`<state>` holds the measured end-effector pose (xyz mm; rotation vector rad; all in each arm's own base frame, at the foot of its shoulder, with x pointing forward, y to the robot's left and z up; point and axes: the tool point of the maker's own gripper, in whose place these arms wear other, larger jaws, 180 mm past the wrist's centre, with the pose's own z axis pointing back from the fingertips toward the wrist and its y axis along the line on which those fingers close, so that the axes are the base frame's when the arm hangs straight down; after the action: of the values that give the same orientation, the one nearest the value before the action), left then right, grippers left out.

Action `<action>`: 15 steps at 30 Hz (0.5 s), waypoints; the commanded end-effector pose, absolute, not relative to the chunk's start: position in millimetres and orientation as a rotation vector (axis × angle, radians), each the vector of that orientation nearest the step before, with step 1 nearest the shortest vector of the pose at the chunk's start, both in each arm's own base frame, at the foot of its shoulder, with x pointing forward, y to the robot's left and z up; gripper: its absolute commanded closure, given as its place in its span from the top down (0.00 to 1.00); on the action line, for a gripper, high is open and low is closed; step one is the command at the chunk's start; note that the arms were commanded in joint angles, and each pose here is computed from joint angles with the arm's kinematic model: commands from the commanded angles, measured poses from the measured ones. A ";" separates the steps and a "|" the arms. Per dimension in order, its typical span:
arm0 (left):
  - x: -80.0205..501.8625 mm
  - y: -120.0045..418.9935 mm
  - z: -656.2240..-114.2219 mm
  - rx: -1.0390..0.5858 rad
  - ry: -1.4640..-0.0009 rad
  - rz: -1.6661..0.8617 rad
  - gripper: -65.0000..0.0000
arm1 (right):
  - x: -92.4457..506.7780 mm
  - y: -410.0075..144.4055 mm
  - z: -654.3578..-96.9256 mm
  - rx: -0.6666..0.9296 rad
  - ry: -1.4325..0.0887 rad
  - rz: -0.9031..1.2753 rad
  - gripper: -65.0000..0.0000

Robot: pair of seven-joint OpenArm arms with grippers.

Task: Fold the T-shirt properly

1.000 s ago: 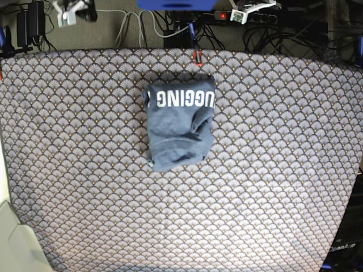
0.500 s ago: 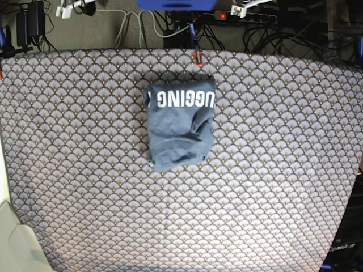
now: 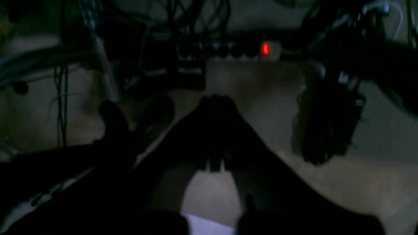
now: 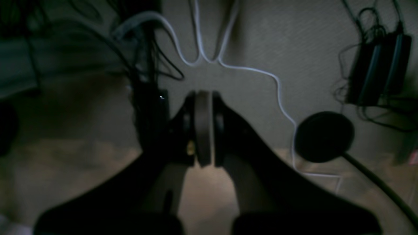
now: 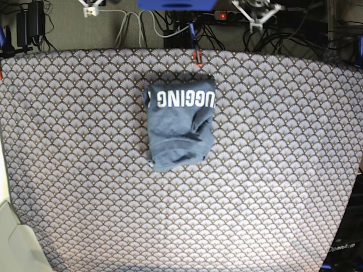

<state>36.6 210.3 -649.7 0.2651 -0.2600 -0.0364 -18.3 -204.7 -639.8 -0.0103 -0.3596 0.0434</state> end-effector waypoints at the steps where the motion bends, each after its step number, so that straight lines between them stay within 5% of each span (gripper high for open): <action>1: 35.8 208.7 -651.1 0.249 -0.241 -0.031 0.01 | -17.9 -218.4 -638.6 -0.079 -0.363 0.079 0.00; 15: 57.8 211.9 -650.6 0.235 -0.249 -0.125 0.01 | -10.3 -212.7 -644.5 -0.159 -0.323 0.134 0.00</action>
<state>59.6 206.7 -651.4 0.2253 -0.2476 -0.1205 -1.3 -203.8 -646.0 -0.1380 -0.3342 0.1376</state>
